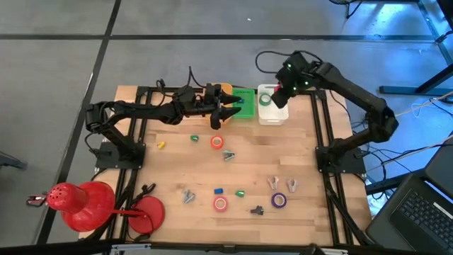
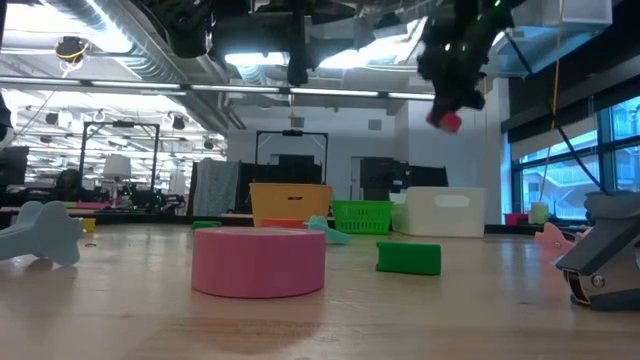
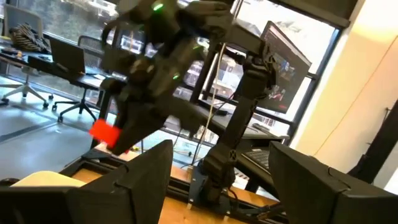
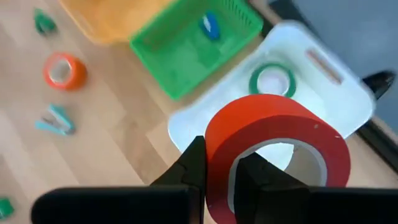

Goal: Pick and place Stapler, Stapler remover, tape
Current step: Put the red tape into the white bin

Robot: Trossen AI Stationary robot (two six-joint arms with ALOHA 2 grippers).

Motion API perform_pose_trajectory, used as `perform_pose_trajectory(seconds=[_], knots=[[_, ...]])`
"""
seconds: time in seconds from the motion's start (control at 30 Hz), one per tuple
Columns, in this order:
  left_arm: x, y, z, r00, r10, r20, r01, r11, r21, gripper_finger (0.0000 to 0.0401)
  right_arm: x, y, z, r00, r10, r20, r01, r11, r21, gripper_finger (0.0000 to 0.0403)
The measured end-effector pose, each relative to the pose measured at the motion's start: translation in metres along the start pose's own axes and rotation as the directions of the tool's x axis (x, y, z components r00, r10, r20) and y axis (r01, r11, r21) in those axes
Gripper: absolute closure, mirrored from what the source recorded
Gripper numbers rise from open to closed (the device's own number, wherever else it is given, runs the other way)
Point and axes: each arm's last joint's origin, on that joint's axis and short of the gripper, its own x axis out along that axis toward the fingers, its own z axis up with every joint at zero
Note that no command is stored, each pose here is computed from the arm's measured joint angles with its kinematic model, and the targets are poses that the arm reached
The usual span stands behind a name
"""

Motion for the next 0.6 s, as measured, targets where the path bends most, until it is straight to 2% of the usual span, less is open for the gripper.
perform_pose_trajectory(seconds=[0.23, 0.6], knots=[[0.000, 0.001, 0.000, 1.000, 0.027, 0.012, -0.027, 1.000, 0.000, 0.0147, 0.054, -0.013, 0.009, 0.987, 0.007, -0.163, -0.019, 0.997, -0.076, 0.0364], [0.000, 0.001, 0.000, 1.000, 0.027, 0.011, -0.027, 1.000, -0.011, 0.0147, 0.136, -0.029, 0.005, 0.920, -0.016, -0.391, -0.041, 0.990, -0.138, 0.0364]])
